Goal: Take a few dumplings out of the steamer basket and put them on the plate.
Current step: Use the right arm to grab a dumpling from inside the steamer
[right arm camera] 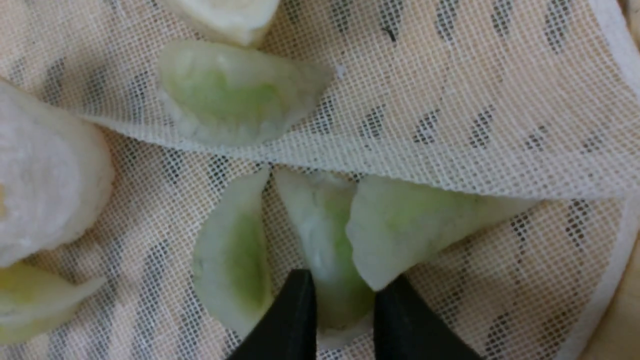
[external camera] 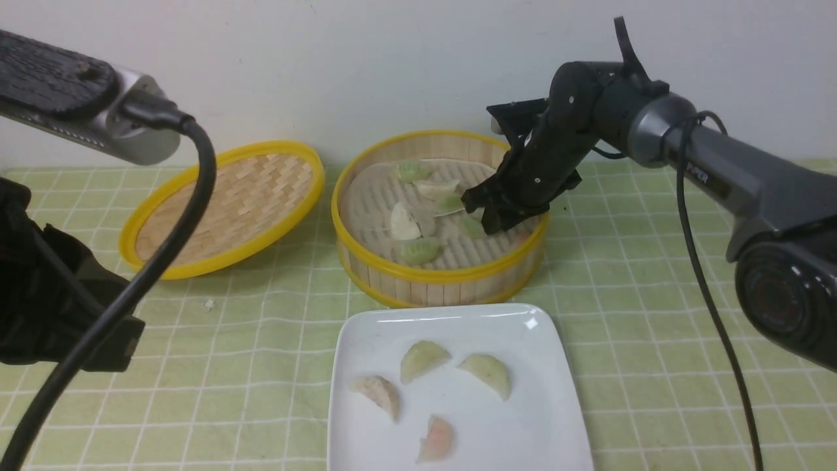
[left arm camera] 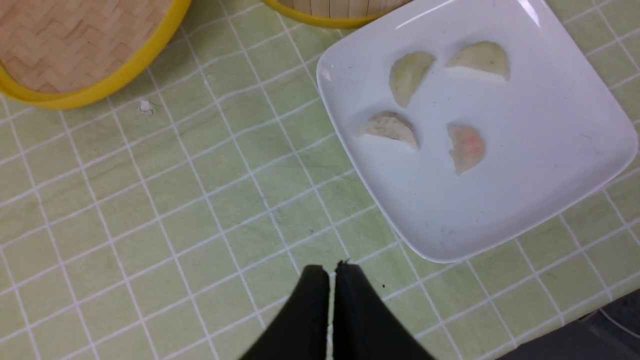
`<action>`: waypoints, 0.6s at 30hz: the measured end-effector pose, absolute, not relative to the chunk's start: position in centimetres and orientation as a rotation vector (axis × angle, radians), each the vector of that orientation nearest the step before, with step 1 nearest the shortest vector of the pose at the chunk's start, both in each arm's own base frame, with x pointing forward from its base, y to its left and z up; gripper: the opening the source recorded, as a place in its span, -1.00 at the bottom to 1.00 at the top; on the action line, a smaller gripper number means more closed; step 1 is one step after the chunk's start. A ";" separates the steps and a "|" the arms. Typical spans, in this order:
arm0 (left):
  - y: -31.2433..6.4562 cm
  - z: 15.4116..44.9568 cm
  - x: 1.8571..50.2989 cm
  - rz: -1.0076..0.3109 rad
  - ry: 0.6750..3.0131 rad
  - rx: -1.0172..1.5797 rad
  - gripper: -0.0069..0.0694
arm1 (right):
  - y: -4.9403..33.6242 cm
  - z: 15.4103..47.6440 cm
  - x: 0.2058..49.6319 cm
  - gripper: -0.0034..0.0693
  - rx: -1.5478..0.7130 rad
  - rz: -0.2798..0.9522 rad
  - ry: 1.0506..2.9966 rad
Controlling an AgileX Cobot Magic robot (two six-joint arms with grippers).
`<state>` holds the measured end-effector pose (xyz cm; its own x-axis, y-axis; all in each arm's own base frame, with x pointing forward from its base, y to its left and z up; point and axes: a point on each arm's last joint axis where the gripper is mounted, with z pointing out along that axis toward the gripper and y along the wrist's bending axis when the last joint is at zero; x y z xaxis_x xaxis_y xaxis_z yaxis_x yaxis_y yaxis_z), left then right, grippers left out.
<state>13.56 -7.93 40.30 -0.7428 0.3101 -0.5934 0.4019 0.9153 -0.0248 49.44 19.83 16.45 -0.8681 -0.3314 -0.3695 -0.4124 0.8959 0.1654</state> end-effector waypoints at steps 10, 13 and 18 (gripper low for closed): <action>-7.8 40.3 13.6 -0.182 2.462 0.506 -0.84 | 18.7 24.4 46.3 -0.56 -0.530 0.355 2.707; -7.8 40.3 13.6 -0.176 2.460 0.506 -0.84 | 17.7 26.3 43.5 -0.56 -0.543 0.354 2.730; -7.8 40.3 13.7 -0.175 2.460 0.506 -0.84 | 17.0 26.4 38.0 -0.56 -0.619 0.396 2.818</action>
